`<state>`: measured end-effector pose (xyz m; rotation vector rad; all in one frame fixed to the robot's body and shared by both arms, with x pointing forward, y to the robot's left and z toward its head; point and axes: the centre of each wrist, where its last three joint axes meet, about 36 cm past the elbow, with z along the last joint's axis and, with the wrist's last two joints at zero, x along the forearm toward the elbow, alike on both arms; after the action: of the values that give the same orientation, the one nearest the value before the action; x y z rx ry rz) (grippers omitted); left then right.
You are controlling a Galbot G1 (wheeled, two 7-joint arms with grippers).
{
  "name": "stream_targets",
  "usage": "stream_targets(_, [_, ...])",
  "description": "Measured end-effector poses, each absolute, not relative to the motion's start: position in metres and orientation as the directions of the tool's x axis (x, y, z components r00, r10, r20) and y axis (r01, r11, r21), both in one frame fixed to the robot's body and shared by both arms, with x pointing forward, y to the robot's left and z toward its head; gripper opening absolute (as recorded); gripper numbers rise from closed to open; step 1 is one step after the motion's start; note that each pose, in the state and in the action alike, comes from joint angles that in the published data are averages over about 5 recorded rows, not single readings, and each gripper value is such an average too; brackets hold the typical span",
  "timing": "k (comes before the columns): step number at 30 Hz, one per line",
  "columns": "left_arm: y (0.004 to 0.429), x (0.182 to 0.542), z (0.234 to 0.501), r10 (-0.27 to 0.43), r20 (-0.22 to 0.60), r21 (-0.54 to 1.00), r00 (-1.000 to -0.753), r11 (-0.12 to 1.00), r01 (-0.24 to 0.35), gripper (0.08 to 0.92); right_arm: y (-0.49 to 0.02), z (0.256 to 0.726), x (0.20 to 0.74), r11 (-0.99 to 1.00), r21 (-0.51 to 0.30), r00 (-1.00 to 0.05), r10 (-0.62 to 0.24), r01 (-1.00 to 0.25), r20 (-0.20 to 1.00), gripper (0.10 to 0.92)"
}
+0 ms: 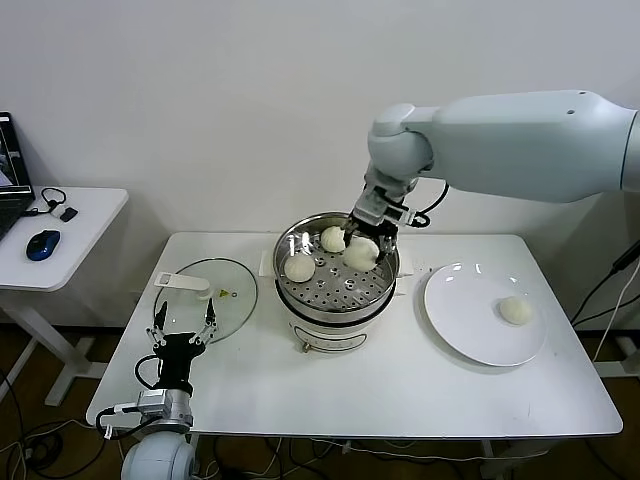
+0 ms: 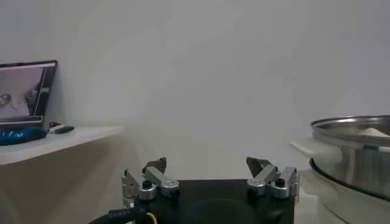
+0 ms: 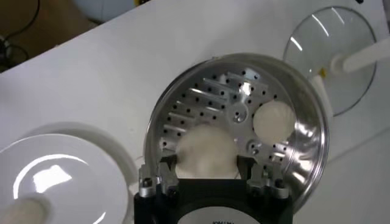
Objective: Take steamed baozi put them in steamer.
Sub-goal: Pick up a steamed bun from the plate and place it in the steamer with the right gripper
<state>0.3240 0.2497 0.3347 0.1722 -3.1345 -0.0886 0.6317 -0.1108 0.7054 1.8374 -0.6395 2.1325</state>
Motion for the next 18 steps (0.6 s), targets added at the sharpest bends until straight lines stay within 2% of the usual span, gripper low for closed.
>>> stream_targets(18, [0.252,0.324,0.332,-0.119,0.005,0.052,-0.993,0.992,-0.119,0.823,-0.064,0.641,0.626,-0.941,-0.116,-0.136,-0.076,-0.317,0.988,0.675])
